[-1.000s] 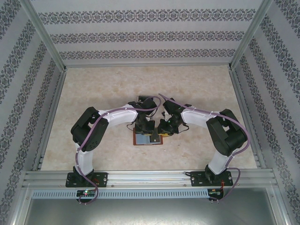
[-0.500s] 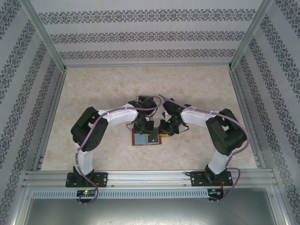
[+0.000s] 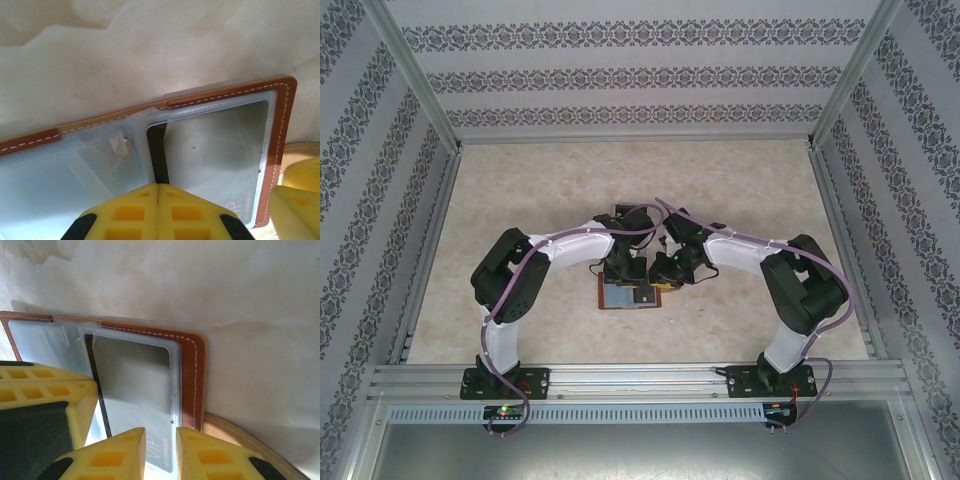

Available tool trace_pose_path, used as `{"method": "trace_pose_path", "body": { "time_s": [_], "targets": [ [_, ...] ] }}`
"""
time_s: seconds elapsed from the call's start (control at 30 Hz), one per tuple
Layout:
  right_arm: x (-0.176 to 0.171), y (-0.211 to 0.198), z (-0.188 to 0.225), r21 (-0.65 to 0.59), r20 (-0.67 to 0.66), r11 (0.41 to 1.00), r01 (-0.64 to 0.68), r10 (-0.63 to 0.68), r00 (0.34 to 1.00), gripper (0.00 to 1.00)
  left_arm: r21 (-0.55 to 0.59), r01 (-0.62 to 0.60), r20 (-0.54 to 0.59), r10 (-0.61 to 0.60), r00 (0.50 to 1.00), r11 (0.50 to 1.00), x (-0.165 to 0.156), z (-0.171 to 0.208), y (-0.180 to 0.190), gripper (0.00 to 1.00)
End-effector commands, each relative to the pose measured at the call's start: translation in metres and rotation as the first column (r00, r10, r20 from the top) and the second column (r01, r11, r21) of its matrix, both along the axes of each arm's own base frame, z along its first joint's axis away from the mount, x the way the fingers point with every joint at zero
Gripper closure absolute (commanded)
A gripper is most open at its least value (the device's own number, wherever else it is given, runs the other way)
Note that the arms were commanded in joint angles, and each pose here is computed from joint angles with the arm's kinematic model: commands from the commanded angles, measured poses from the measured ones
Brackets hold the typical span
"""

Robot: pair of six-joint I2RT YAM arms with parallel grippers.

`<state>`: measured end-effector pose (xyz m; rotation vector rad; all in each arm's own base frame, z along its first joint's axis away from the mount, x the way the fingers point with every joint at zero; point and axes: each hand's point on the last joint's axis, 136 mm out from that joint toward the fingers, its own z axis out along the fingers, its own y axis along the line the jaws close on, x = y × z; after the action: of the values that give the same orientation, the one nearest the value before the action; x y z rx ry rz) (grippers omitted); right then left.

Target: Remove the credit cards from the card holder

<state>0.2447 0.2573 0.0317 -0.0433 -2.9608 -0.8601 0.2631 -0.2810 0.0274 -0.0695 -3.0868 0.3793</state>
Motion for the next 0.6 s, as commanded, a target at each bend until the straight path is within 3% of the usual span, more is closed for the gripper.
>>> {"method": "trace_pose_path", "body": {
  "time_s": [0.0, 0.2, 0.57],
  "targets": [
    [0.003, 0.011, -0.001, 0.044, -0.011, 0.999, 0.001, -0.001, 1.0, 0.77, -0.027, -0.006, 0.029, 0.007, 1.0, 1.0, 0.0, 0.015, -0.004, 0.94],
    [-0.004, -0.008, -0.022, -0.067, -0.04, 0.998, 0.0, -0.003, 0.999, 0.77, -0.043, -0.011, 0.022, 0.012, 1.0, 0.999, 0.0, 0.012, -0.008, 0.94],
    [-0.005, -0.008, -0.02, -0.062, -0.04, 0.998, -0.001, -0.001, 0.999, 0.77, -0.03, -0.014, -0.012, 0.013, 1.0, 0.999, -0.005, -0.003, -0.006, 0.96]
  ]
}}
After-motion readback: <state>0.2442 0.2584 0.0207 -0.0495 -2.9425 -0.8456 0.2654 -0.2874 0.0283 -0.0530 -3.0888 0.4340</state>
